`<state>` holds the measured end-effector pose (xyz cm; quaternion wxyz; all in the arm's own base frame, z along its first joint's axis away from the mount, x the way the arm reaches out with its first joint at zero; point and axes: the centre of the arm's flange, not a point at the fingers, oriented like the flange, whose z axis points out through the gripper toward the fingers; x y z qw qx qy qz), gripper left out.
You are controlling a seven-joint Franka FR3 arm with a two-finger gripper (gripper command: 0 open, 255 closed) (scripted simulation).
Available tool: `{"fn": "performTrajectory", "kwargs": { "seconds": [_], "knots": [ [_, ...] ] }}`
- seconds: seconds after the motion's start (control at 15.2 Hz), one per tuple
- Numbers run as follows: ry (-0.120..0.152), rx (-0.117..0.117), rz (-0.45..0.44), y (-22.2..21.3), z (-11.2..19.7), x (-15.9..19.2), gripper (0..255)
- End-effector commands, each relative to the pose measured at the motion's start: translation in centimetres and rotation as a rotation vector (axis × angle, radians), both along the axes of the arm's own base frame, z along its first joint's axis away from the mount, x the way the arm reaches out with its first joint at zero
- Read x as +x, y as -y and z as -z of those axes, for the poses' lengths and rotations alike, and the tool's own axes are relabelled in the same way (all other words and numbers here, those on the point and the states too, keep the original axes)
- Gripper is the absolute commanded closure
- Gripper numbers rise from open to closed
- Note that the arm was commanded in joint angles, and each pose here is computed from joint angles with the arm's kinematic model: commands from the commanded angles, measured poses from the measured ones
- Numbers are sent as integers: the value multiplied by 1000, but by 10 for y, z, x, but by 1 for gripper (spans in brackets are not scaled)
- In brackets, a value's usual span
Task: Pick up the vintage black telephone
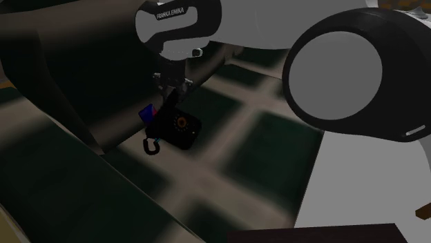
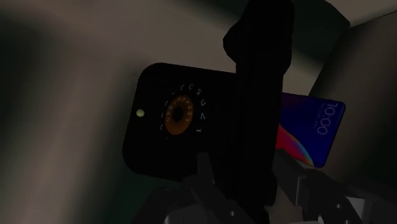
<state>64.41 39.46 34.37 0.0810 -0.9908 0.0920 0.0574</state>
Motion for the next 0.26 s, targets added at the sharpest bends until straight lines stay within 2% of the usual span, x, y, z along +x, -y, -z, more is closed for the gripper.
{"fn": "performTrajectory", "kwargs": {
  "seconds": [0.0, 0.2],
  "knots": [
    [2, 1, 0, 0, -13, 1, 255],
    [2, 1, 0, 0, -19, 1, 255]
  ]
}}
